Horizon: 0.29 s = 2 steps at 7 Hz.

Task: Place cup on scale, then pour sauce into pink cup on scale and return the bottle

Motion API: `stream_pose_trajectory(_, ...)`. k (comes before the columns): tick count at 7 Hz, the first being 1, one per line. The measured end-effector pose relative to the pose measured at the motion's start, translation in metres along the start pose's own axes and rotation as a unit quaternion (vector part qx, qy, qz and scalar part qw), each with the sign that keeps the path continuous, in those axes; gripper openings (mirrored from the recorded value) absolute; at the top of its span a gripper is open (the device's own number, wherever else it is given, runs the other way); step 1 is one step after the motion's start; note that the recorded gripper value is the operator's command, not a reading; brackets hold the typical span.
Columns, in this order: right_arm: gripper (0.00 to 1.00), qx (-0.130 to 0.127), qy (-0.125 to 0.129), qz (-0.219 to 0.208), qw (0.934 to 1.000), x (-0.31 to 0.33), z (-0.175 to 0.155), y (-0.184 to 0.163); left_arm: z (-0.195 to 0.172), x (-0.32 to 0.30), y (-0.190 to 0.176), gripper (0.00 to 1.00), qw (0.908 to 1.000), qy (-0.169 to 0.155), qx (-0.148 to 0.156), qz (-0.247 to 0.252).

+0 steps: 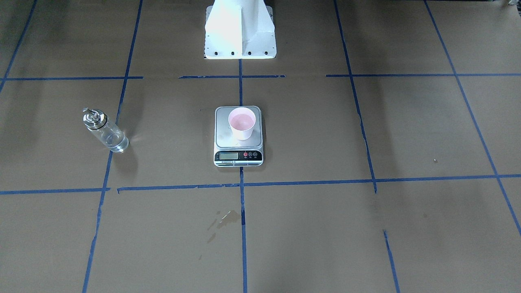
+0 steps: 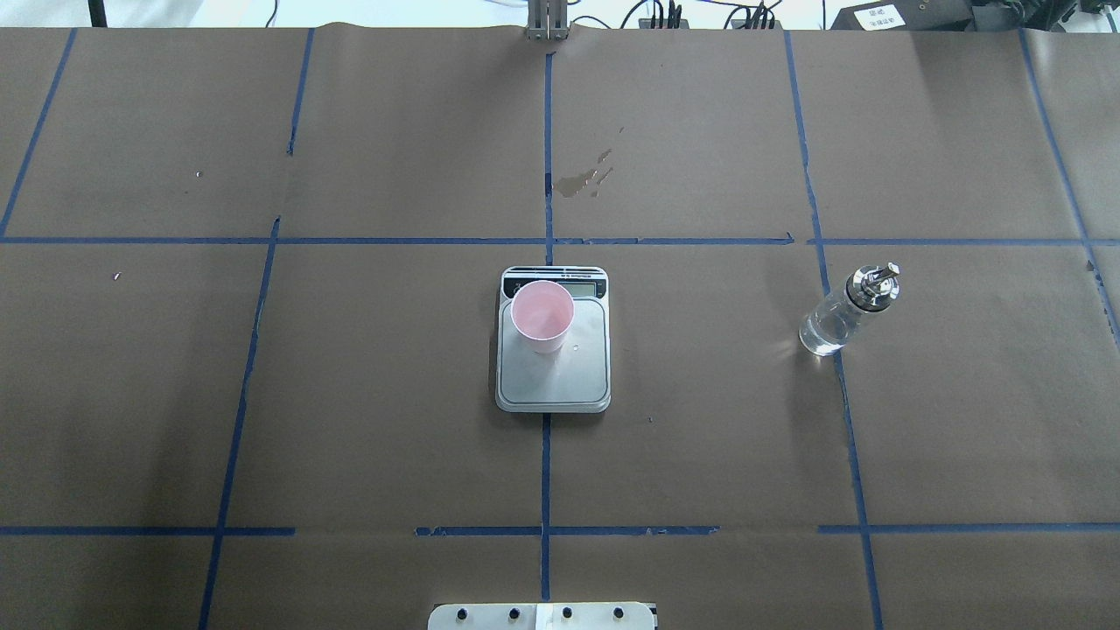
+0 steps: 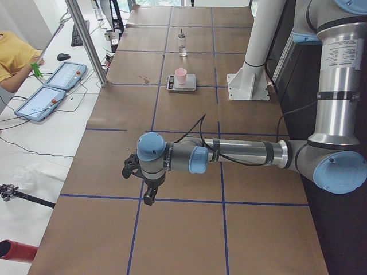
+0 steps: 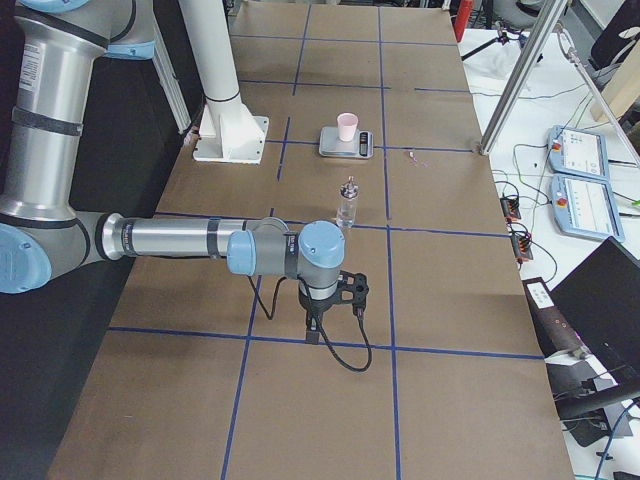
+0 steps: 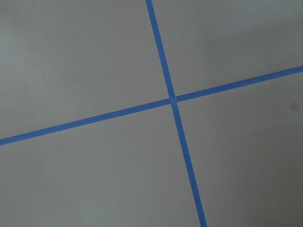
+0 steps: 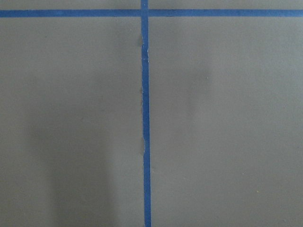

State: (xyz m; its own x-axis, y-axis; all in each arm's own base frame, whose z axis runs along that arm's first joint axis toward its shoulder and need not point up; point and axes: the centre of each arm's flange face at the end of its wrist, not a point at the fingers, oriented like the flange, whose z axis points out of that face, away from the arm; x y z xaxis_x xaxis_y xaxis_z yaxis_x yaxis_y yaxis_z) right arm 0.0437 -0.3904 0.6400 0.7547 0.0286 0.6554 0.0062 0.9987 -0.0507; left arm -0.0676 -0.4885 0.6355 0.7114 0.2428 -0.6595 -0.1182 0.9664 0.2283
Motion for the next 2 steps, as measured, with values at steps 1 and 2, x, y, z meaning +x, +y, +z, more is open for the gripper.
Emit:
stream_pose_trajectory(1,1.0,0.0,0.0,0.0,1.0,-0.0002,-0.0002,-0.0002,-0.0002,0.0003,0.0003,1.0,1.0,0.0,0.0,0.0)
stream_pose_trajectory(2,1.0,0.004,-0.001,-0.003,1.0,-0.0007,-0.0007,-0.0007,-0.0002,0.0003,0.0005,1.0,1.0,0.0,0.0,0.0)
